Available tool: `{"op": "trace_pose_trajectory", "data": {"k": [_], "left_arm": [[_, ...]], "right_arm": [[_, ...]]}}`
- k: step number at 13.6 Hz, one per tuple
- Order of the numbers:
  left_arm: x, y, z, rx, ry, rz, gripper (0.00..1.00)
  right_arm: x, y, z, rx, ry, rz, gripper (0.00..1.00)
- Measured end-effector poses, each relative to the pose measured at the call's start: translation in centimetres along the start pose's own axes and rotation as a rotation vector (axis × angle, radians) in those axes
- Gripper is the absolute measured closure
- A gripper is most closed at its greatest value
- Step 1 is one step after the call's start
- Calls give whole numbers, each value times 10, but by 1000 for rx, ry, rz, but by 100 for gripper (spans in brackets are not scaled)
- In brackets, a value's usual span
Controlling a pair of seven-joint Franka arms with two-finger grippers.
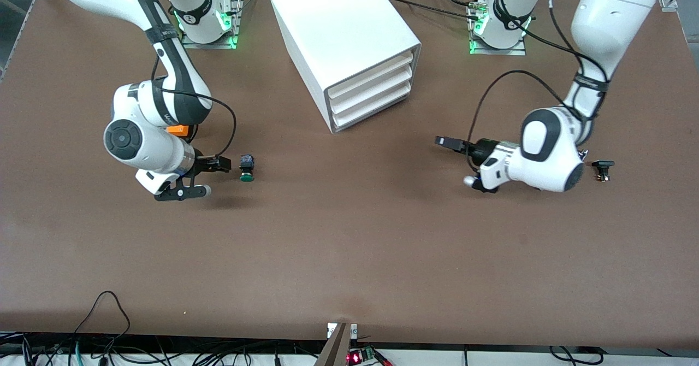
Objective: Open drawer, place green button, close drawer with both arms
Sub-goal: 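Reach the right gripper to the green button while the left gripper reaches the drawer, then pull the bottom drawer open with the left gripper while the right gripper grasps the button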
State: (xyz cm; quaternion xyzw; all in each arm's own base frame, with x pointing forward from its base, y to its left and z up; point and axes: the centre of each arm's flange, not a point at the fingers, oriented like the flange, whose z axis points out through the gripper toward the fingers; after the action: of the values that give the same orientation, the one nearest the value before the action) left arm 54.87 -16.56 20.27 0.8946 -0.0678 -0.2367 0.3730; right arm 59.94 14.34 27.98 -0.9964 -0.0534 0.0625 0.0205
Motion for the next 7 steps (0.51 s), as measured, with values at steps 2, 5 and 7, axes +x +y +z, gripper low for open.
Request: {"op": "trace_pose_trajectory", "data": {"k": [2,5,7], "left_arm": [[-6,7,39,-61,-17,72,0],[-21,20,85,-195,-35,120,0],[-34,22,113,-260,-38,123,0]], "right_arm": [[-6,-7,14,5,30,-13,0],[-17,-23,37,16,78,-39,0],[-26,-30,52,20,93,-30,0]]}}
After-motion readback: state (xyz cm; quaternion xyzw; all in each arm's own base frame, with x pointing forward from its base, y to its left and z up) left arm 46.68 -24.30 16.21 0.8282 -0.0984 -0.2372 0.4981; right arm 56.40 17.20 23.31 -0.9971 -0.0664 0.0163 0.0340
